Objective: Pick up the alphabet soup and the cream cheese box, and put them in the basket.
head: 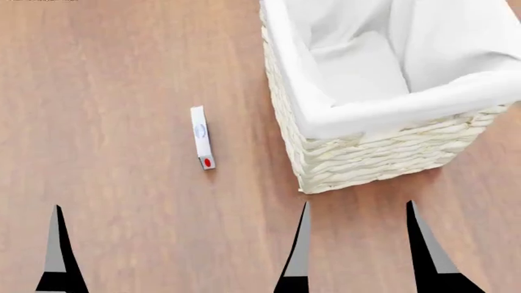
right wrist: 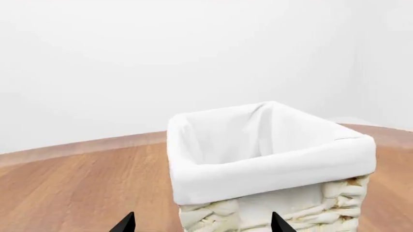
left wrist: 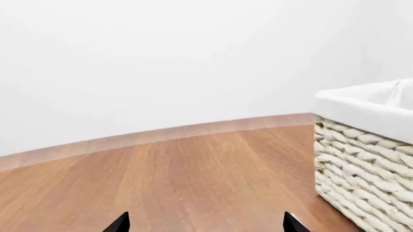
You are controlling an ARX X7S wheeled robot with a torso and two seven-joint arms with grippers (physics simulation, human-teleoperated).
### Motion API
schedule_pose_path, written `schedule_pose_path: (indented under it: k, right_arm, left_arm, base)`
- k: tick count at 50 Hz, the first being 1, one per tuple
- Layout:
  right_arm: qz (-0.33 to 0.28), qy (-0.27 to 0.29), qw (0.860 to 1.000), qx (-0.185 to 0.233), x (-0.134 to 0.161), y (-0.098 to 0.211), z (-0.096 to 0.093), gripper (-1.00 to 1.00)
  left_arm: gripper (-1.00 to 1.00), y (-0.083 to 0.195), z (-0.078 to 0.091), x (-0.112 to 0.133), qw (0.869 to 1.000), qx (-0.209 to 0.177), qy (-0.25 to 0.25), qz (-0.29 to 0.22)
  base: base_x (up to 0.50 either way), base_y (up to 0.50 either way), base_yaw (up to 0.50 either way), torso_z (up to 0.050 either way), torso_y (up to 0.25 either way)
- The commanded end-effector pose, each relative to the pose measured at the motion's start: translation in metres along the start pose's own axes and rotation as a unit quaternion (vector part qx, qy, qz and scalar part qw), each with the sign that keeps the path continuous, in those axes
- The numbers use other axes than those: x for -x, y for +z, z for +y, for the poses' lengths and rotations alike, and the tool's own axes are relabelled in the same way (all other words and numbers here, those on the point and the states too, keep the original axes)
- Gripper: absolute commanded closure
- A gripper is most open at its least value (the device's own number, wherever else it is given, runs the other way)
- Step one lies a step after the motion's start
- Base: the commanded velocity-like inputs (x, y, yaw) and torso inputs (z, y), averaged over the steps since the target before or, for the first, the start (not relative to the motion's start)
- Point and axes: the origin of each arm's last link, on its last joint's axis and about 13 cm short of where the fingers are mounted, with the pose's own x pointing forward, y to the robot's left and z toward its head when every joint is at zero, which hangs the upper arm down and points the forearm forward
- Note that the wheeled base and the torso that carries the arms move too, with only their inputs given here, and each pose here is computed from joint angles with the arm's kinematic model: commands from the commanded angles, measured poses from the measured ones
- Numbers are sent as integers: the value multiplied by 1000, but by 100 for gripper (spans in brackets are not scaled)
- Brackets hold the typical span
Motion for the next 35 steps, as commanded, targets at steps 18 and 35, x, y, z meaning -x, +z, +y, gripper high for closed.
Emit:
schedule_pose_path:
  k: [18, 35]
  right_arm:
    - [3, 1, 1000, 0, 0, -1, 0, -100]
    - [3, 1, 1000, 2, 1, -1, 1, -100]
  left_arm:
    - [-100, -2, 0, 0, 1000, -1, -1, 2]
    - [-100, -3, 0, 0, 1000, 0, -3, 4]
  base:
    - [0, 0, -236, 0, 0]
    - [0, 0, -236, 0, 0]
